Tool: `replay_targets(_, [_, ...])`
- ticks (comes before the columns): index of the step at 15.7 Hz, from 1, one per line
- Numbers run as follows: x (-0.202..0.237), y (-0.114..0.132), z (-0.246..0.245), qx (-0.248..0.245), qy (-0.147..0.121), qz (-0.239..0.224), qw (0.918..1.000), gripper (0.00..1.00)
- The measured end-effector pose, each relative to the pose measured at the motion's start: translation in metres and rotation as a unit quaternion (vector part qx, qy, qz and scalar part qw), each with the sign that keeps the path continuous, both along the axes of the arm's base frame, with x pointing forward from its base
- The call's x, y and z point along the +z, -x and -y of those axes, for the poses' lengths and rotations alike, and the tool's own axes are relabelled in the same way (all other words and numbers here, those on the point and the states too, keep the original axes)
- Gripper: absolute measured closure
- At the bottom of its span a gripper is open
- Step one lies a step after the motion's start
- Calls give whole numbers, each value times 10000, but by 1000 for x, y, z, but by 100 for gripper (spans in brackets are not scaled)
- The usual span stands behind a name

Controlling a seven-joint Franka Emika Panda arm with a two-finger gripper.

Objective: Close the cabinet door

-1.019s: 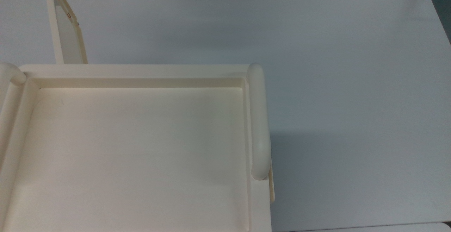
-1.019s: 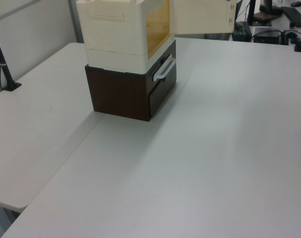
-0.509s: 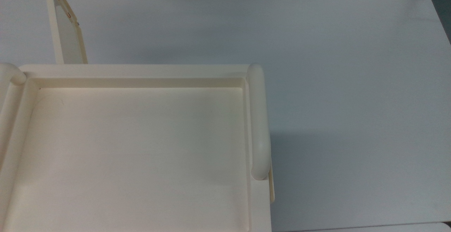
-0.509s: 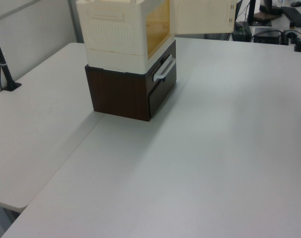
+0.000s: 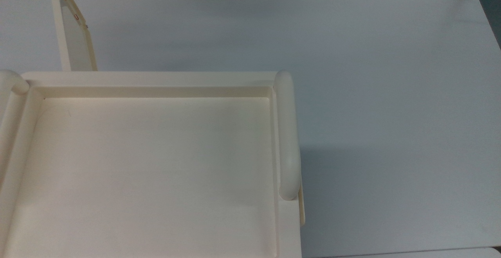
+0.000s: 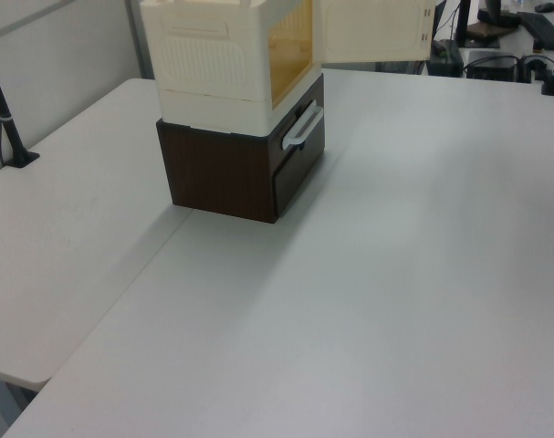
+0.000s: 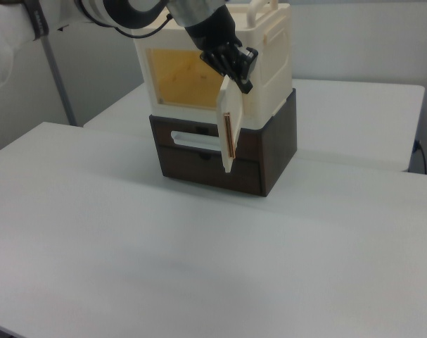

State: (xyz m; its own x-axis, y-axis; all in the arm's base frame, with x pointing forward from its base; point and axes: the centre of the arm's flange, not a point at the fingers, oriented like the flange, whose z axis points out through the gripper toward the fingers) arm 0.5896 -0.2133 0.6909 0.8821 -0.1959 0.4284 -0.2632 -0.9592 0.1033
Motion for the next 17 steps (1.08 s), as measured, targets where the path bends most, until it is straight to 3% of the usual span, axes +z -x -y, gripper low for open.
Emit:
replay_targets(4, [-14,-18,-34,288,-182,-64,9994,99])
replay_targets(7, [-23,-37,-96,298,-810,45,9963,99])
replay_targets(9, [-23,-48,-122,131,-1029,295,9942,99])
replay_targets(17, [-23,-52,-120,7,-1081,464,9931,98])
